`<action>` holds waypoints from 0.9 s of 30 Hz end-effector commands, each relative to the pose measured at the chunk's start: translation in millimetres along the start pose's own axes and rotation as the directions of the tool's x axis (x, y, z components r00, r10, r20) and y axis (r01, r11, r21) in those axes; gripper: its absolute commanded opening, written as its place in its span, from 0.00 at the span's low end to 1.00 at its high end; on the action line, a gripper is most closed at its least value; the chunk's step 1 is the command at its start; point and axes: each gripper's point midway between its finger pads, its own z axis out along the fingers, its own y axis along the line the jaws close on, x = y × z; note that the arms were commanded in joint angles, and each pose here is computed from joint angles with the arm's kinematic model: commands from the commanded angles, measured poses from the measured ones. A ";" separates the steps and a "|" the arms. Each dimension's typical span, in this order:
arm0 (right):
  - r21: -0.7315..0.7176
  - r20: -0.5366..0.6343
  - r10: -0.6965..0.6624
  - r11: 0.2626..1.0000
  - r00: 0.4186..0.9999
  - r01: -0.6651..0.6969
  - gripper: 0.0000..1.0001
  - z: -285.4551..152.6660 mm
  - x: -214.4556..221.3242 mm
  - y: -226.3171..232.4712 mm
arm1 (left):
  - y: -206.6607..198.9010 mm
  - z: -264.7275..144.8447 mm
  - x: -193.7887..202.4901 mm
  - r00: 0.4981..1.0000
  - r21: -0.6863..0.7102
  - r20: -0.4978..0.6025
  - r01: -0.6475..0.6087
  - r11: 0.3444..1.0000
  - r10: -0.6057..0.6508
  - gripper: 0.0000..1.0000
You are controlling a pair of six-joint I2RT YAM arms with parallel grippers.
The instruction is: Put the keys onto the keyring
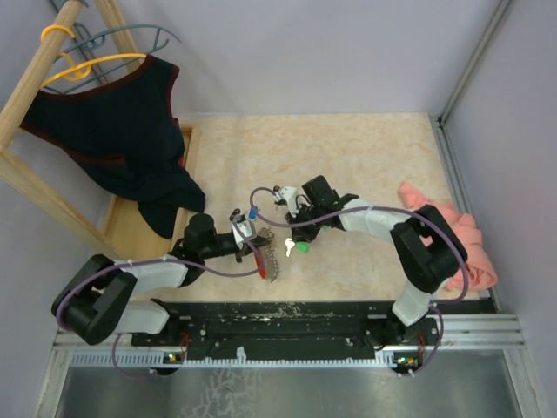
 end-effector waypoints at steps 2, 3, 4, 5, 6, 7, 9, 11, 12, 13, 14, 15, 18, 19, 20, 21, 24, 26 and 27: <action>0.053 0.205 -0.301 0.954 0.931 0.297 0.00 -40.7 -46.5 23.9 | -0.2 2.0 -28.5 0.994 0.025 0.090 -0.058 0.998 0.056 0.01; 0.066 0.238 -0.345 0.938 0.908 0.340 0.00 -45.2 -51.3 28.4 | -1.4 1.7 -29.8 0.994 0.030 0.095 -0.061 0.998 0.058 0.01; 0.076 0.265 -0.388 0.921 0.883 0.382 0.00 -49.3 -54.0 33.2 | -2.5 0.9 -31.2 0.993 0.033 0.102 -0.065 0.997 0.062 0.01; 0.088 0.291 -0.430 0.901 0.855 0.424 0.00 -53.8 -56.3 38.5 | -4.8 -0.1 -32.5 0.991 0.040 0.112 -0.073 0.997 0.068 0.01; 0.101 0.316 -0.472 0.879 0.823 0.466 0.00 -57.2 -58.6 43.7 | -6.1 -1.2 -34.5 0.989 0.042 0.123 -0.085 0.995 0.079 0.01; 0.113 0.333 -0.518 0.852 0.788 0.512 0.00 -59.7 -58.1 48.5 | -7.1 -2.2 -35.7 0.988 0.043 0.129 -0.096 0.994 0.089 0.01; 0.143 0.352 -0.605 0.789 0.715 0.597 0.00 -62.6 -55.3 57.1 | -8.1 -3.4 -36.8 0.986 0.044 0.133 -0.105 0.993 0.099 0.01; 0.140 0.360 -0.663 0.734 0.656 0.665 0.00 -63.1 -49.5 65.3 | -7.9 -3.8 -37.1 0.986 0.043 0.133 -0.111 0.993 0.104 0.01; 0.189 0.334 -0.675 0.731 0.657 0.656 0.00 -62.8 -51.3 58.0 | -7.8 -3.9 -37.6 0.985 0.042 0.134 -0.113 0.993 0.106 0.01; 0.247 0.301 -0.660 0.751 0.688 0.612 0.00 -65.1 -56.4 46.2 | -7.3 -4.1 -37.6 0.985 0.039 0.133 -0.114 0.993 0.107 0.01; 0.223 0.303 -0.626 0.779 0.718 0.586 0.00 -67.0 -56.3 46.7 | -6.7 -4.0 -36.7 0.986 0.036 0.130 -0.112 0.993 0.106 0.01; 0.166 0.323 -0.601 0.797 0.731 0.581 0.00 -67.3 -54.8 52.6 | -5.8 -3.9 -36.2 0.986 0.032 0.127 -0.110 0.993 0.105 0.01; 0.242 0.229 -0.442 0.889 0.867 0.389 0.00 -65.7 -57.6 21.2 | -2.1 -3.7 -33.7 0.989 0.013 0.112 -0.102 0.995 0.099 0.01; 0.197 0.154 -0.395 0.911 0.906 0.363 0.00 -61.1 -44.3 20.1 | -0.4 -4.0 -32.3 0.990 0.002 0.106 -0.099 0.995 0.098 0.01; 0.192 0.102 -0.356 0.923 0.929 0.333 0.00 -56.8 -38.6 15.3 | 1.8 -4.4 -31.4 0.990 -0.011 0.100 -0.098 0.995 0.099 0.01; 0.196 0.060 -0.300 0.939 0.952 0.283 0.00 -51.2 -33.4 10.0 | 3.1 -4.5 -31.0 0.990 -0.019 0.098 -0.097 0.995 0.098 0.01; 0.142 -0.011 -0.139 0.980 0.990 0.139 0.00 -36.8 -21.4 13.1 | 5.3 -4.9 -30.5 0.991 -0.032 0.093 -0.094 0.995 0.096 0.01; 0.144 -0.033 -0.059 0.988 0.998 0.063 0.00 -30.5 -17.6 12.2 | 6.6 -5.6 -28.6 0.992 -0.043 0.086 -0.088 0.995 0.091 0.01; 0.150 -0.048 -0.035 0.988 0.998 0.041 0.00 -28.0 -13.8 10.4 | 7.0 -6.1 -28.4 0.992 -0.047 0.085 -0.085 0.995 0.089 0.01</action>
